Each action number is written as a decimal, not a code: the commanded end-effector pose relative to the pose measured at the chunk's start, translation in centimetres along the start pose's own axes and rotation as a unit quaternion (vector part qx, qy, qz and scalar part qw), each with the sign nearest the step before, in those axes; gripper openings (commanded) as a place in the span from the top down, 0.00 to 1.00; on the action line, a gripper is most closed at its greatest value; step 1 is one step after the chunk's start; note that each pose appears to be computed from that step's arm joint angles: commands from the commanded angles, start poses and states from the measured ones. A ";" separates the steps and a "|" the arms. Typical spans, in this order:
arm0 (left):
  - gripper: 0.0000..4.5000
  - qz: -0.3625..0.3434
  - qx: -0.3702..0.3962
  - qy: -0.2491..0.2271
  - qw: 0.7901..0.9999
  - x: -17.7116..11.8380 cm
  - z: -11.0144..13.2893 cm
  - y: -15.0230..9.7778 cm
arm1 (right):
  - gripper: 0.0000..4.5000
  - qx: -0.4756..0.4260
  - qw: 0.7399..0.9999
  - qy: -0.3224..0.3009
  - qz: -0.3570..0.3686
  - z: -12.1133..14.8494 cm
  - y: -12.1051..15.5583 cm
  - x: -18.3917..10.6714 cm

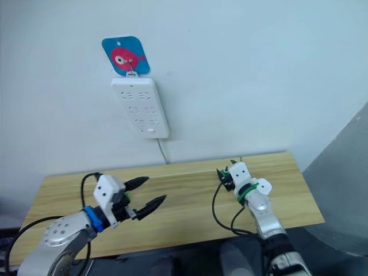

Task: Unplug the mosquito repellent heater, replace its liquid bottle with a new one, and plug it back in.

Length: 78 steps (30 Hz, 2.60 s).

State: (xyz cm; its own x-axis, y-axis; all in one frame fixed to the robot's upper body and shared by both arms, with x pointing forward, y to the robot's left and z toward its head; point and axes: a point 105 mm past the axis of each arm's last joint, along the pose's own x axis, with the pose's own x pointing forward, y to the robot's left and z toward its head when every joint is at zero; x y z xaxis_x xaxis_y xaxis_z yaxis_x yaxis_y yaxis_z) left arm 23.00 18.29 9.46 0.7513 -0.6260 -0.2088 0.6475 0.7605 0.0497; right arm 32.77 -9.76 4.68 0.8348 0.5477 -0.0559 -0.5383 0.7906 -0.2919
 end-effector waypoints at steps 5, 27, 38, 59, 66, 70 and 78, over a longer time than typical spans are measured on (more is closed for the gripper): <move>0.00 0.091 0.002 0.031 0.995 -4.5 -2.1 3.3 | 0.26 -0.037 0.979 -0.017 0.197 7.1 5.6 -3.7; 0.00 0.163 0.019 0.105 0.981 -3.3 -7.3 12.0 | 0.26 -0.089 0.943 0.022 0.320 11.4 8.9 -6.6; 0.00 0.142 0.037 0.092 0.985 -0.3 -7.0 12.4 | 0.26 -0.077 0.943 0.031 0.323 11.8 9.0 -6.9; 0.50 0.110 0.059 0.082 0.989 -0.5 -6.5 11.5 | 0.25 -0.064 0.949 0.027 0.306 12.3 8.8 -6.6; 0.50 -0.061 0.109 0.020 0.992 2.7 0.3 5.8 | 0.25 -0.048 0.948 0.015 0.315 13.1 7.3 -6.8; 0.50 -0.147 0.102 0.015 0.984 4.4 3.0 2.4 | 0.25 -0.044 0.939 0.005 0.340 14.0 6.3 -6.6; 0.50 -0.275 0.140 0.042 0.950 5.5 5.1 -0.5 | 0.01 0.017 0.932 0.009 0.362 15.3 5.0 -6.5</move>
State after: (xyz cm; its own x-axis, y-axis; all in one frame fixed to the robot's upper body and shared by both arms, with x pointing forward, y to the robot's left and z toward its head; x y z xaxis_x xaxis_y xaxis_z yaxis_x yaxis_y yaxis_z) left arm 28.08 14.12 12.73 0.3361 -0.8734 -0.3524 0.9416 0.3041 0.1445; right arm 23.50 -5.47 17.49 0.2872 0.9211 -0.2629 -0.9547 0.2529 -0.1571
